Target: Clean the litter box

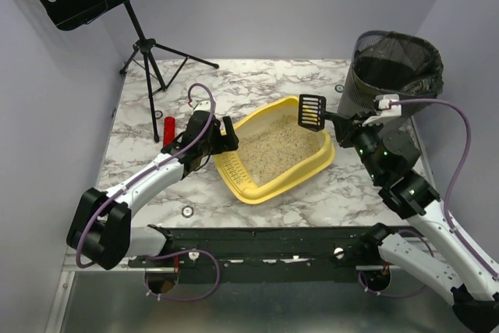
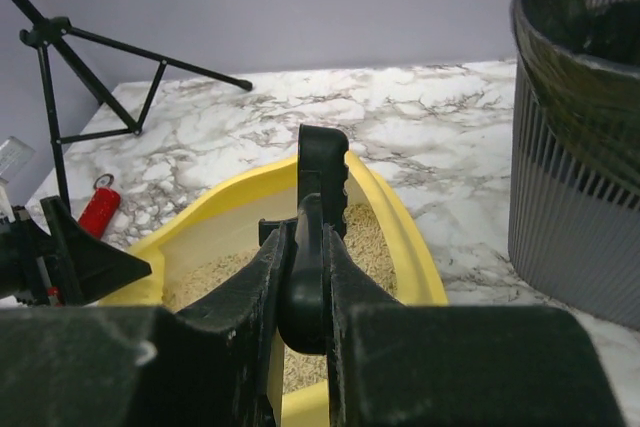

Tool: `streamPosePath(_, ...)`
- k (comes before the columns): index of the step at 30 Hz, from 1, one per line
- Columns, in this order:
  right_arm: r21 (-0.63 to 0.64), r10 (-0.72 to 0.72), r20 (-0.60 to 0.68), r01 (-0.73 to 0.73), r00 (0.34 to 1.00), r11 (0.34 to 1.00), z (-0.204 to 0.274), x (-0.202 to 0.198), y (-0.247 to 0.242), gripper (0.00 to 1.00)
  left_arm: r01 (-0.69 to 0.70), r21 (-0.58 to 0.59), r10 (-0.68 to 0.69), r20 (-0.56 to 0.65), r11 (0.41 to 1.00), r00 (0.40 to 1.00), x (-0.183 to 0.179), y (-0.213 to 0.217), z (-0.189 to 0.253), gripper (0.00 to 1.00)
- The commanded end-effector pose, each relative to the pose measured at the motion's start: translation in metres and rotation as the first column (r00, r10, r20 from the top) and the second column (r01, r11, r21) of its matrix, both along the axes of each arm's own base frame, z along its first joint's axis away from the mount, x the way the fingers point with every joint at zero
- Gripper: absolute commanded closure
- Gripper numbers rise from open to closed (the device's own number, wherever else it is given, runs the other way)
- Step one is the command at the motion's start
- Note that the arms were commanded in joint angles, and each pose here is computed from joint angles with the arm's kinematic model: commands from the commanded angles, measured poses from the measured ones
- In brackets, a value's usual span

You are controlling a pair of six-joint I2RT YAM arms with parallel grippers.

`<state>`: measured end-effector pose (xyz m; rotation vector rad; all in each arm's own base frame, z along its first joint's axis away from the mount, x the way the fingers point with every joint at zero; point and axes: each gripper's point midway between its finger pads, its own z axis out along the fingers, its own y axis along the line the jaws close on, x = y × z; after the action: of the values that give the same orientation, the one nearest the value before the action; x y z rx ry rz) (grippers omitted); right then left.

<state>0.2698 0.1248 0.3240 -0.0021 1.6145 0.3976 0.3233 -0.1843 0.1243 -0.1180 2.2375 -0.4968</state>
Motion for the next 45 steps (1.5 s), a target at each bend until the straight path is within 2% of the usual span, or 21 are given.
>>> streamPosePath(1, -0.070, 0.066, 0.051, -0.062, 0.997, 0.996, 0.011, 0.021, 0.023, 1.00, -0.095, 0.029, 0.097, -0.091, 0.995, 0.991, -0.006, 0.013, -0.022, 0.01)
streamPosePath(3, -0.155, 0.157, 0.009, -0.153, 0.988, 0.976, -0.006, 0.026, 0.041, 1.00, -0.075, 0.027, 0.078, -0.134, 0.997, 0.988, -0.013, 0.012, -0.033, 0.01)
streamPosePath(5, -0.161, 0.197, -0.056, -0.203, 0.979, 0.966, -0.012, 0.022, 0.048, 0.99, -0.068, 0.008, 0.068, -0.213, 0.998, 0.975, -0.026, 0.009, -0.039, 0.01)
streamPosePath(7, -0.165, 0.196, -0.146, -0.219, 0.970, 0.962, -0.026, 0.018, 0.048, 1.00, -0.040, -0.039, 0.030, -0.228, 0.998, 0.973, -0.028, 0.000, -0.021, 0.01)
streamPosePath(9, -0.163, 0.219, -0.167, -0.246, 0.961, 0.956, -0.027, 0.015, 0.052, 1.00, -0.012, -0.046, 0.001, -0.222, 0.999, 0.975, -0.028, -0.003, 0.000, 0.01)
streamPosePath(12, -0.196, 0.257, -0.227, -0.302, 0.940, 0.933, -0.042, 0.010, 0.056, 1.00, 0.032, 0.070, -0.022, -0.140, 0.997, 0.990, -0.017, 0.010, 0.026, 0.01)
streamPosePath(14, -0.207, 0.304, -0.261, -0.361, 0.916, 0.909, -0.049, 0.006, 0.065, 1.00, 0.004, 0.139, 0.015, -0.136, 0.990, 0.991, -0.017, 0.025, 0.021, 0.01)
streamPosePath(15, -0.203, 0.329, -0.254, -0.382, 0.910, 0.901, -0.041, 0.006, 0.069, 1.00, -0.002, 0.163, 0.028, -0.154, 0.987, 0.988, -0.020, 0.030, 0.014, 0.01)
streamPosePath(17, -0.195, 0.378, -0.329, -0.454, 0.865, 0.869, -0.051, 0.002, 0.080, 1.00, 0.009, 0.191, 0.033, -0.213, 0.982, 0.976, -0.031, 0.036, 0.001, 0.01)
streamPosePath(21, -0.242, 0.293, -0.450, -0.430, 0.844, 0.870, -0.063, 0.008, 0.071, 1.00, 0.000, 0.198, 0.055, -0.272, 0.980, 0.961, -0.038, 0.046, -0.021, 0.01)
streamPosePath(24, -0.264, 0.282, -0.443, -0.425, 0.851, 0.866, -0.064, 0.010, 0.069, 1.00, -0.001, 0.109, 0.030, -0.266, 0.994, 0.963, -0.021, 0.040, -0.022, 0.01)
streamPosePath(25, -0.264, 0.287, -0.428, -0.422, 0.857, 0.867, -0.061, 0.010, 0.069, 1.00, 0.069, 0.020, -0.060, -0.289, 0.997, 0.955, -0.026, 0.023, -0.022, 0.01)
streamPosePath(26, -0.284, 0.260, -0.434, -0.404, 0.863, 0.869, -0.067, 0.012, 0.064, 1.00, 0.093, -0.019, -0.095, -0.256, 0.995, 0.962, -0.020, 0.014, -0.018, 0.01)
streamPosePath(28, -0.290, 0.246, -0.444, -0.398, 0.862, 0.870, -0.072, 0.010, 0.061, 0.99, 0.154, -0.101, -0.176, -0.278, 0.983, 0.944, -0.030, -0.002, -0.028, 0.02)
streamPosePath(30, -0.290, 0.245, -0.458, -0.404, 0.855, 0.868, -0.078, 0.009, 0.061, 0.99, 0.168, -0.103, -0.190, -0.268, 0.980, 0.945, -0.025, -0.005, -0.029, 0.04)
streamPosePath(34, -0.281, 0.268, -0.461, -0.425, 0.846, 0.860, -0.074, 0.014, 0.069, 1.00, 0.173, -0.088, -0.193, -0.334, 0.981, 0.923, -0.021, -0.007, -0.045, 0.07)
streamPosePath(37, -0.292, 0.207, -0.477, -0.377, 0.854, 0.879, -0.074, 0.022, 0.064, 1.00, 0.231, -0.099, -0.251, -0.288, 0.968, 0.924, -0.017, -0.013, -0.029, 0.09)
streamPosePath(39, -0.304, 0.178, -0.481, -0.354, 0.859, 0.885, -0.077, 0.024, 0.060, 1.00, 0.304, -0.124, -0.328, -0.284, 0.944, 0.901, -0.034, -0.016, -0.024, 0.09)
streamPosePath(40, -0.306, 0.184, -0.484, -0.362, 0.855, 0.880, -0.079, 0.024, 0.060, 1.00, 0.337, -0.121, -0.358, -0.255, 0.934, 0.898, -0.041, -0.015, -0.017, 0.08)
streamPosePath(42, -0.283, 0.237, -0.496, -0.414, 0.835, 0.865, -0.079, 0.019, 0.069, 1.00, 0.340, -0.135, -0.364, -0.274, 0.931, 0.890, -0.055, -0.013, -0.026, 0.09)
streamPosePath(45, -0.236, 0.312, -0.496, -0.472, 0.811, 0.850, -0.074, 0.016, 0.084, 1.00, 0.306, -0.187, -0.349, -0.276, 0.933, 0.895, -0.054, -0.019, -0.033, 0.14)
